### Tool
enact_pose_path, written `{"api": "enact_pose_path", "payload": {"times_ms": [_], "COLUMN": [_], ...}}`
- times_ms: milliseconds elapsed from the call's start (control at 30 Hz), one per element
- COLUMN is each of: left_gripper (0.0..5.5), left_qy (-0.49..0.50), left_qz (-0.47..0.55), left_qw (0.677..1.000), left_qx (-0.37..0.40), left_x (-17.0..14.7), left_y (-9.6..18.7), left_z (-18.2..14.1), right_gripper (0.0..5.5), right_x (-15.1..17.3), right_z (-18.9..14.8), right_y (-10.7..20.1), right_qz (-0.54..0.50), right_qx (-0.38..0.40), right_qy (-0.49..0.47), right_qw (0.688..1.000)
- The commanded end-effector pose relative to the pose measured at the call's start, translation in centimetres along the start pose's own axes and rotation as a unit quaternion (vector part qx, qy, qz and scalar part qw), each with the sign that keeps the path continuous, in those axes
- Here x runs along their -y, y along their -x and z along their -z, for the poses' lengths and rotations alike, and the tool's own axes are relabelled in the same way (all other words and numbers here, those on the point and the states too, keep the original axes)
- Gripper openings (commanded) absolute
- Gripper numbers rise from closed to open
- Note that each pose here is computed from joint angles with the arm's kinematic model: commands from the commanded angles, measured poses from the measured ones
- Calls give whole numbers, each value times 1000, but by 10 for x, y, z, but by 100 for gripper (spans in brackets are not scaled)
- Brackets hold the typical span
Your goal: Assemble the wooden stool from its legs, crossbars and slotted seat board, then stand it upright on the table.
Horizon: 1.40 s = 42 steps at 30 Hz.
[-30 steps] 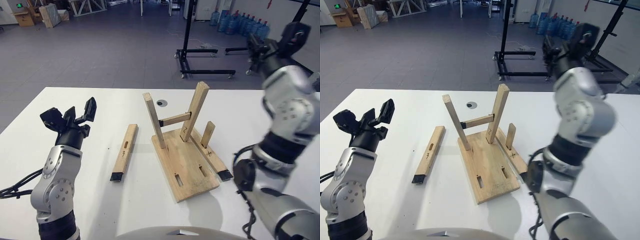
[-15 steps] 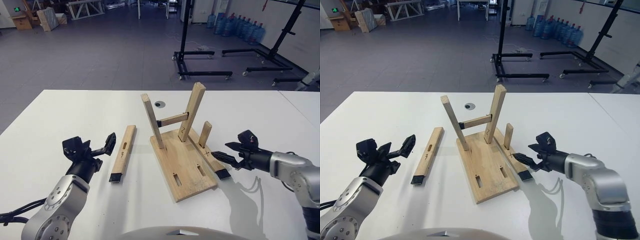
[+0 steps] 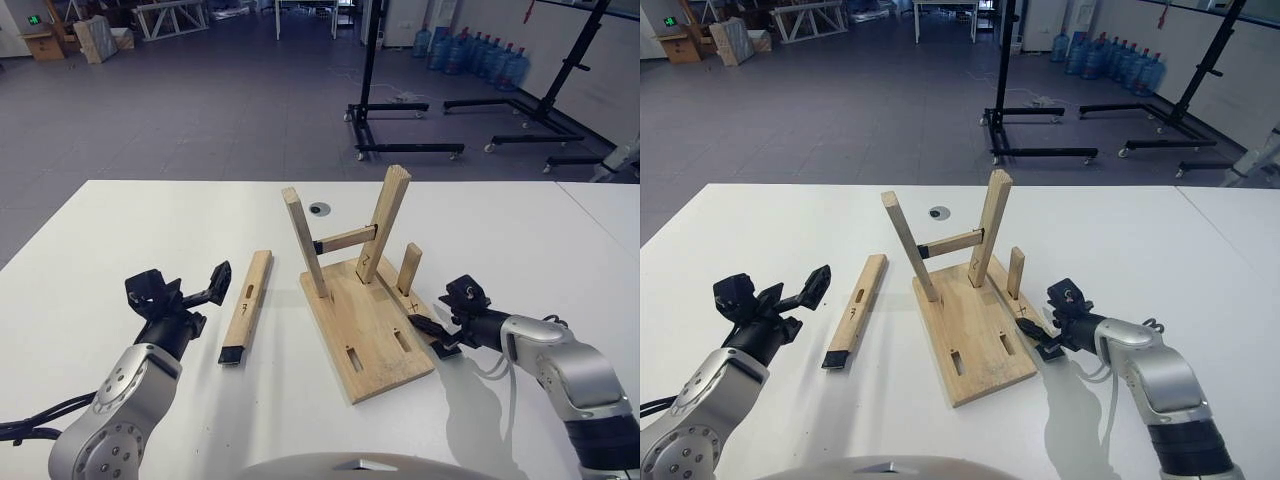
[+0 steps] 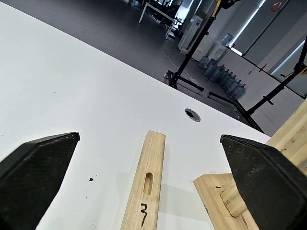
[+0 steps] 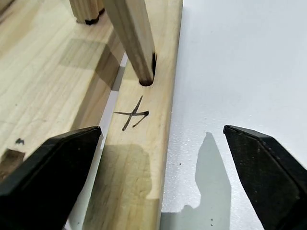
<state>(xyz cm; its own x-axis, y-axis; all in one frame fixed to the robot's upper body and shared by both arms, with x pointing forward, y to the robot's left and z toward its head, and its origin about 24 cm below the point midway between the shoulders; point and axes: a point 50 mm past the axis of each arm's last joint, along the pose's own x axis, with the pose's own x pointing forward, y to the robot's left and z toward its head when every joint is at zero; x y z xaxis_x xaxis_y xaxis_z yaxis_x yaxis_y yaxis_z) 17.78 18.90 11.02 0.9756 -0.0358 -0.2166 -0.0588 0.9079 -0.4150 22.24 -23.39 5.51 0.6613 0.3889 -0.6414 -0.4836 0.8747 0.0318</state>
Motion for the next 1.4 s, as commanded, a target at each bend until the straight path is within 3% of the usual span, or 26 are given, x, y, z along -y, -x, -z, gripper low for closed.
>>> {"api": "enact_pose_path", "payload": {"times_ms": [33, 233, 767, 1000, 1133, 1200, 1300, 1400], "left_gripper": [540, 540, 540, 540, 540, 540, 540, 540], "left_qy": [2, 9, 10, -5, 1, 8, 18, 43], "left_qz": [-5, -6, -1, 30, 112, 194, 355, 445], "left_qw": [1000, 1000, 1000, 1000, 993, 979, 933, 894], "left_qx": [-2, 1, 3, 4, 40, 59, 58, 24], "left_x": [0, 1, 2, -2, -11, -5, 14, 26], "left_y": [-3, -4, -8, -13, -28, -26, -7, -1], "left_z": [1, 3, 4, -4, -43, -72, -104, -108], "right_gripper": [470, 470, 209, 206, 205, 205, 205, 205], "right_x": [0, -9, 3, 29, 86, 104, 76, 17], "right_z": [2, 3, 20, 15, -18, -60, -120, -149], "right_y": [-4, -7, -6, 6, 32, 54, 78, 86], "right_qz": [8, 11, 33, 30, 97, 89, -64, -251], "right_qx": [-7, -18, -42, 16, 147, 264, 377, 401], "right_qy": [22, 78, 56, -21, -115, -141, -102, -55], "right_qw": [1000, 997, 997, 999, 978, 950, 918, 879]}}
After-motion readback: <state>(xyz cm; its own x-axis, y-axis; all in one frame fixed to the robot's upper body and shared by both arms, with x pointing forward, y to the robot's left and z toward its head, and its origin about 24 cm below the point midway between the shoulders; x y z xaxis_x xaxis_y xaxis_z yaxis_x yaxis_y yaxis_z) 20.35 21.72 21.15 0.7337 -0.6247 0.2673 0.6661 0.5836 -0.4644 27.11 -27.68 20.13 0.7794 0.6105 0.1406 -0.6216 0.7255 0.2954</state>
